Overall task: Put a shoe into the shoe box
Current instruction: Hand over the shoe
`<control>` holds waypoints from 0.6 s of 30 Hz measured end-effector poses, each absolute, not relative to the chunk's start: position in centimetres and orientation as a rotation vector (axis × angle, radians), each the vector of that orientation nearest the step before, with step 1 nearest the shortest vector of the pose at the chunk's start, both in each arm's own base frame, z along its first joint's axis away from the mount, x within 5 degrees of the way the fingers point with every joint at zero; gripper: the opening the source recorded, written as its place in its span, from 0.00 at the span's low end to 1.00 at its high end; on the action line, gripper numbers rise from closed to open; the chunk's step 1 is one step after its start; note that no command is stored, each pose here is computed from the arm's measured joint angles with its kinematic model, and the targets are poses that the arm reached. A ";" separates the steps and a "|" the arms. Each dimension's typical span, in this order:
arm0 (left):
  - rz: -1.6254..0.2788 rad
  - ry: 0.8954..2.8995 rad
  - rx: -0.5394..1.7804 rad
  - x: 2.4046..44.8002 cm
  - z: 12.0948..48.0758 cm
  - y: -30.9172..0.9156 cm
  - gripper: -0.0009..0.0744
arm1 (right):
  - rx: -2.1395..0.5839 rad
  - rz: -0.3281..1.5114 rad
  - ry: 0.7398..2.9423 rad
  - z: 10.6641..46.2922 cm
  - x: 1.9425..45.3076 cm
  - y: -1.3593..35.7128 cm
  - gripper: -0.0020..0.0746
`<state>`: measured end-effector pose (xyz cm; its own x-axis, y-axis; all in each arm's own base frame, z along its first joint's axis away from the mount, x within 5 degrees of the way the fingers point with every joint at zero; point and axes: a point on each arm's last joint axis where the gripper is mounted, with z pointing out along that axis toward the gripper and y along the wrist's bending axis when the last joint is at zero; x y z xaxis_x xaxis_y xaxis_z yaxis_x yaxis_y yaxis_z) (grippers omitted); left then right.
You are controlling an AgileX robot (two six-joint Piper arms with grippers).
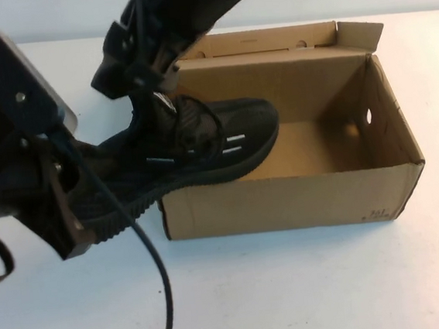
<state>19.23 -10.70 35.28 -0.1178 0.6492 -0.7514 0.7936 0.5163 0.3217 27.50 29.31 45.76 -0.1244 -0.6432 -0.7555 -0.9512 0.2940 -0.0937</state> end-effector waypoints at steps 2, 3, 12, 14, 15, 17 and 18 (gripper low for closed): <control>-0.167 1.812 1.273 18.9 36.1 -10.6 0.05 | -1.453 0.524 1.780 47.2 26.6 28.5 0.84; -0.154 1.805 1.298 18.7 36.4 -10.5 0.05 | -1.462 0.512 1.742 48.0 26.0 28.0 0.84; -0.120 1.802 1.385 18.3 37.4 -10.2 0.05 | -1.426 0.346 1.606 53.0 21.8 22.9 0.84; -0.130 1.802 1.393 18.2 37.3 -10.3 0.05 | -1.437 0.338 1.627 52.7 21.1 22.1 0.84; -0.135 1.802 1.398 18.1 37.3 -10.3 0.05 | -1.456 0.338 1.652 51.9 20.8 21.9 0.84; -0.155 1.798 1.417 18.0 37.3 -10.4 0.05 | -1.488 0.342 1.697 50.7 20.4 21.5 0.84; -0.168 1.796 1.428 17.9 37.2 -10.5 0.05 | -1.511 0.345 1.722 49.8 20.2 21.4 0.84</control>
<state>17.87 -10.48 37.22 -0.0247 0.7531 -0.6574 0.8623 0.3488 0.3672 20.19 21.39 49.76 0.0352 -0.7045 -0.7088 -0.9233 0.2485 -0.2928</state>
